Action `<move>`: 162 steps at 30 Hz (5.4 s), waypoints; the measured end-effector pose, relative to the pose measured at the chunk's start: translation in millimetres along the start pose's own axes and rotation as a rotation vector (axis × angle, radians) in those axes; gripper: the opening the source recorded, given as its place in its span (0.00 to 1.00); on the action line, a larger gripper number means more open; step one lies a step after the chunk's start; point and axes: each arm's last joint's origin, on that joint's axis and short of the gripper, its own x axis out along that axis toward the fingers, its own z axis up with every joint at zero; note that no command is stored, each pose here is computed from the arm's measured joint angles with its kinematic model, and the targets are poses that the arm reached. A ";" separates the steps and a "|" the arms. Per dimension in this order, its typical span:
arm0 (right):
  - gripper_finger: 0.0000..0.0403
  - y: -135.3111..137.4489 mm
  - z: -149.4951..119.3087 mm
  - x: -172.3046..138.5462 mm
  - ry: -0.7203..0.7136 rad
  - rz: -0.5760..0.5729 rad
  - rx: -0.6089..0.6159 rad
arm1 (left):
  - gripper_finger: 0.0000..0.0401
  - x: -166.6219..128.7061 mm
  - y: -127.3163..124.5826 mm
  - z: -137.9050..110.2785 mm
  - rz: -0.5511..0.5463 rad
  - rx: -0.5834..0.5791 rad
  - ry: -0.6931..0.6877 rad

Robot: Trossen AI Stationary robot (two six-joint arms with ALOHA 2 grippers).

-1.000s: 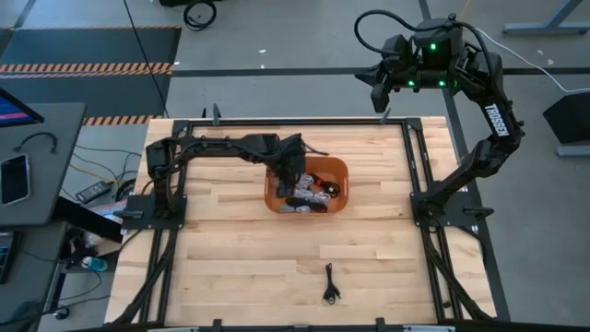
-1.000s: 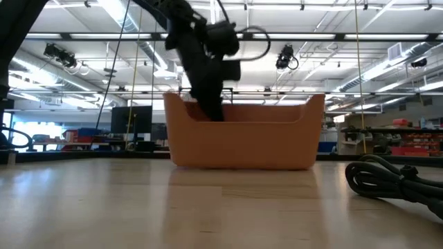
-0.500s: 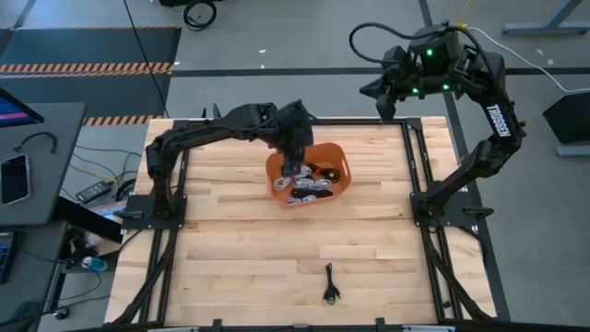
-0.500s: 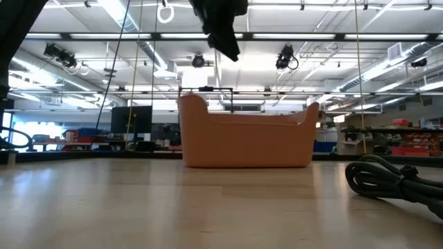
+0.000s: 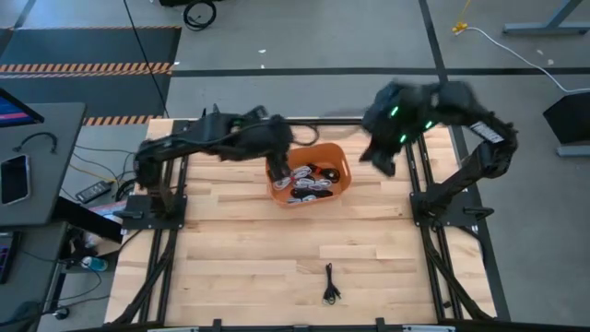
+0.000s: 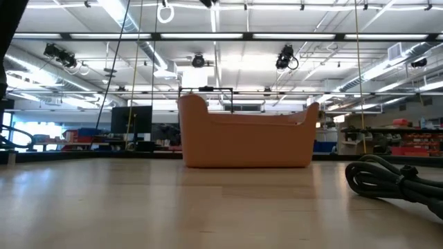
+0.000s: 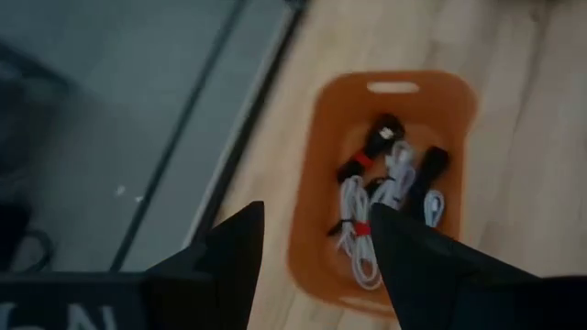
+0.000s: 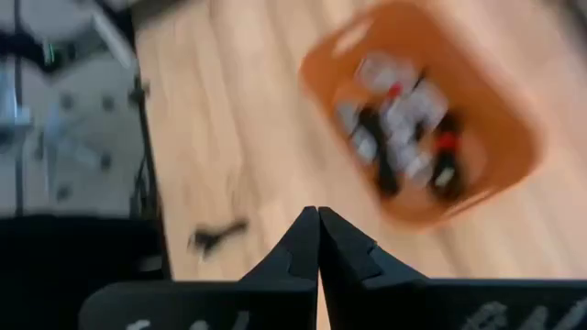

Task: Pick and place USB-C Cables
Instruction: Put the black USB cable into the orange bin

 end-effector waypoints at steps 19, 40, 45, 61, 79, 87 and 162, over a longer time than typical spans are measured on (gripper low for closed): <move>0.03 98.1 -117.4 160.4 0.344 0.018 0.314 | 0.51 -126.4 -30.1 -47.0 0.093 -0.143 -0.245; 0.51 132.8 -166.9 339.1 0.499 0.027 0.570 | 0.51 -144.1 -50.5 -57.4 0.015 0.087 -0.267; 0.52 127.7 -177.8 364.7 0.544 -0.025 0.615 | 0.51 -146.9 -53.3 -59.1 0.003 0.097 -0.273; 0.39 119.9 -182.7 390.8 0.575 -0.055 0.698 | 0.51 -146.8 -53.4 -59.0 0.006 0.112 -0.273; 0.13 128.5 -99.3 320.0 0.211 0.059 0.528 | 0.51 -145.7 -52.7 -58.4 0.025 0.221 -0.270; 0.13 82.9 -31.4 205.4 -0.069 -0.066 0.279 | 0.51 -140.6 -47.5 -55.4 0.047 0.216 -0.258; 0.13 -130.8 -25.6 307.3 0.626 0.006 -0.752 | 0.51 -21.0 96.5 -22.9 0.361 -0.250 0.058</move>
